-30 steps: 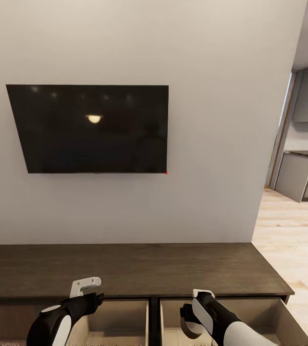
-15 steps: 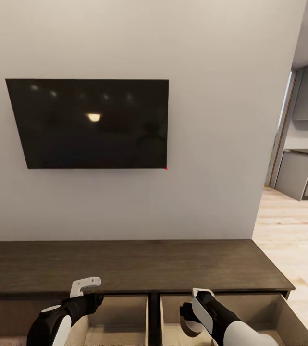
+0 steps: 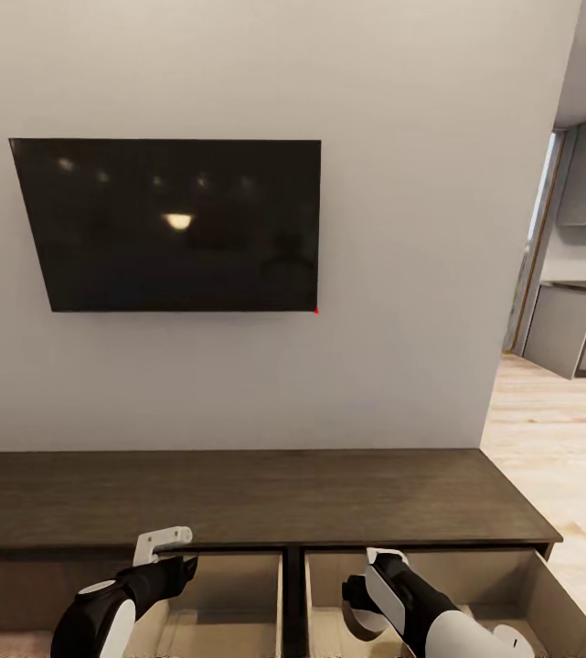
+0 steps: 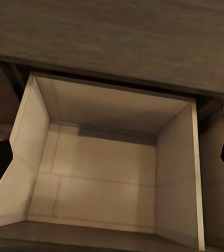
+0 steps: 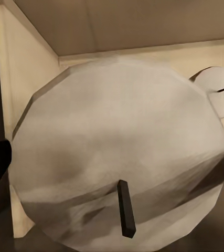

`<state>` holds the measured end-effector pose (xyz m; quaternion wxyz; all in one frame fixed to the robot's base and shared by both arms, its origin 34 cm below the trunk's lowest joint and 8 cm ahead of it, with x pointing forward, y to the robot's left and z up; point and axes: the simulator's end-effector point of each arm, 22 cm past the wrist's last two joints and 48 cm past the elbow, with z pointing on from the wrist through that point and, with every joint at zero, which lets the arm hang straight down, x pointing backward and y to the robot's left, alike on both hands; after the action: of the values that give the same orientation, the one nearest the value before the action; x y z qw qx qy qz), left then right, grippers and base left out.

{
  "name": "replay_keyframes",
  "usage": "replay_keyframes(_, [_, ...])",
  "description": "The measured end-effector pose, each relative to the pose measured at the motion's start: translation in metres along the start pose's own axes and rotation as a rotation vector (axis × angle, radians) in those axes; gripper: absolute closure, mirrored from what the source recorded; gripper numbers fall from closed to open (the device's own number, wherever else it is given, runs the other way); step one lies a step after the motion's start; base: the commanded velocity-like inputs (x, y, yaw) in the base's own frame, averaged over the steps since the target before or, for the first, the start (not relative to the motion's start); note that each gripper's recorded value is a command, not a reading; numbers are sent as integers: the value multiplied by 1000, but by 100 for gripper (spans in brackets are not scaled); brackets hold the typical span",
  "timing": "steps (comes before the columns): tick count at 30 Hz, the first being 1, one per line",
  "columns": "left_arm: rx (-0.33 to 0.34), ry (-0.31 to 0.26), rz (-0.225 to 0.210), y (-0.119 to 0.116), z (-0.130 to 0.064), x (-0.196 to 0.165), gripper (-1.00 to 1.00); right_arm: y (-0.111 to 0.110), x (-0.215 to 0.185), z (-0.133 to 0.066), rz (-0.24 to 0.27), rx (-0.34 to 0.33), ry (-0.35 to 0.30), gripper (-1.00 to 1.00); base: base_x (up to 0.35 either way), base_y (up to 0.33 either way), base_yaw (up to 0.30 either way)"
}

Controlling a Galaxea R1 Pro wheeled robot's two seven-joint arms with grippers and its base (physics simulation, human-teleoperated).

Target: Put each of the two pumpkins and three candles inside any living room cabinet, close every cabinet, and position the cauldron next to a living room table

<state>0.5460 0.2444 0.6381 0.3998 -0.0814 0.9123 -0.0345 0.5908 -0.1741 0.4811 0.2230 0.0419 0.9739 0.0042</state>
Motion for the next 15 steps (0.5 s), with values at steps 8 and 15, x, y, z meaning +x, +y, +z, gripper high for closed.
replay_keyframes(8, [0, 0, 0, 2, 9, 14, -100, 0, 10, 14, 0, -1, 0, 100, 0, 0, 0])
replay_keyframes(15, [0, -1, 0, 5, 17, 27, -100, -1, 19, 26, 0, -1, 0, 100, 0, 0, 0])
